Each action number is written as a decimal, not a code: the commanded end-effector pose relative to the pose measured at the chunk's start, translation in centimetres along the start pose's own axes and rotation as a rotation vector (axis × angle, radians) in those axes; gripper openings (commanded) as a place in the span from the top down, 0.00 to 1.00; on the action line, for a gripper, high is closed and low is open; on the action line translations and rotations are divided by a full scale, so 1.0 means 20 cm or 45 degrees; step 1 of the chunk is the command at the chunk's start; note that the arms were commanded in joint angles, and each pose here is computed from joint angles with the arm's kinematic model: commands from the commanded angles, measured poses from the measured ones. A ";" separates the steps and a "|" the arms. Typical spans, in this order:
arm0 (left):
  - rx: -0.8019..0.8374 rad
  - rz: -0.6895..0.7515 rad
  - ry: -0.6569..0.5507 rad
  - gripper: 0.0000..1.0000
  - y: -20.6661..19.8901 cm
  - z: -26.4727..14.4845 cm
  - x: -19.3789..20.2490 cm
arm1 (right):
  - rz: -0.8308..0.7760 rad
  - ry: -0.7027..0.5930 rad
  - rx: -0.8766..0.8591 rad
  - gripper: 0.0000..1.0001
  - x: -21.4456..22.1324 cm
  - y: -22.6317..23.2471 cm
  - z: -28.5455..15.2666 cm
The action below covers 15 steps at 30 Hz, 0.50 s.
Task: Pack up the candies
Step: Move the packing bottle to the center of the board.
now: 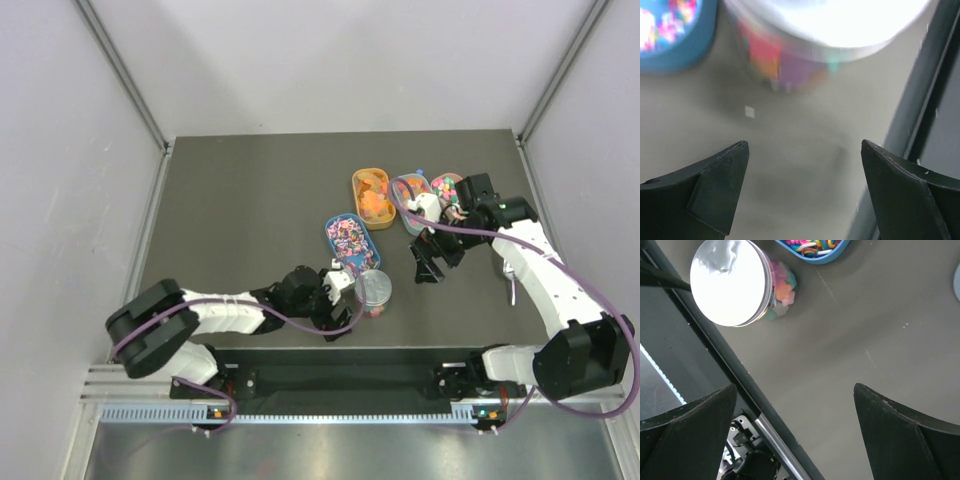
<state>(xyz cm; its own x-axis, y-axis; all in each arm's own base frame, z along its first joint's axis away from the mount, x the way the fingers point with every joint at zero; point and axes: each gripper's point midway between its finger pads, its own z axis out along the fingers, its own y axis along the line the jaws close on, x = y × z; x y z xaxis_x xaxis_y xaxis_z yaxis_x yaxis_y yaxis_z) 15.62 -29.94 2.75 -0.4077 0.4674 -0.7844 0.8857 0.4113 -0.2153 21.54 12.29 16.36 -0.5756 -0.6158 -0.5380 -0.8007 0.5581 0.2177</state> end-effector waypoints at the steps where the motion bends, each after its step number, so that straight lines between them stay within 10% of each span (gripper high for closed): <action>1: -0.056 -0.044 -0.010 0.02 0.05 0.12 0.00 | -0.020 -0.098 0.017 0.00 -0.09 -0.03 -0.04; 15: -0.088 -0.055 0.183 0.02 0.05 0.37 0.29 | -0.088 0.000 -0.055 0.00 0.06 -0.01 0.04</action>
<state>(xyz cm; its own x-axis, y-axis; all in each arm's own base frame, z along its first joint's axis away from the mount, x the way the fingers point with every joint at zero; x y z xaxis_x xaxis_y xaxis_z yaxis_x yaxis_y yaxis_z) 19.29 -37.60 2.30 -0.3018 0.3357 -0.8923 0.9042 0.3974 -0.1564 21.05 11.95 15.24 -0.5561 -0.6336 -0.5378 -0.8179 0.5321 0.2189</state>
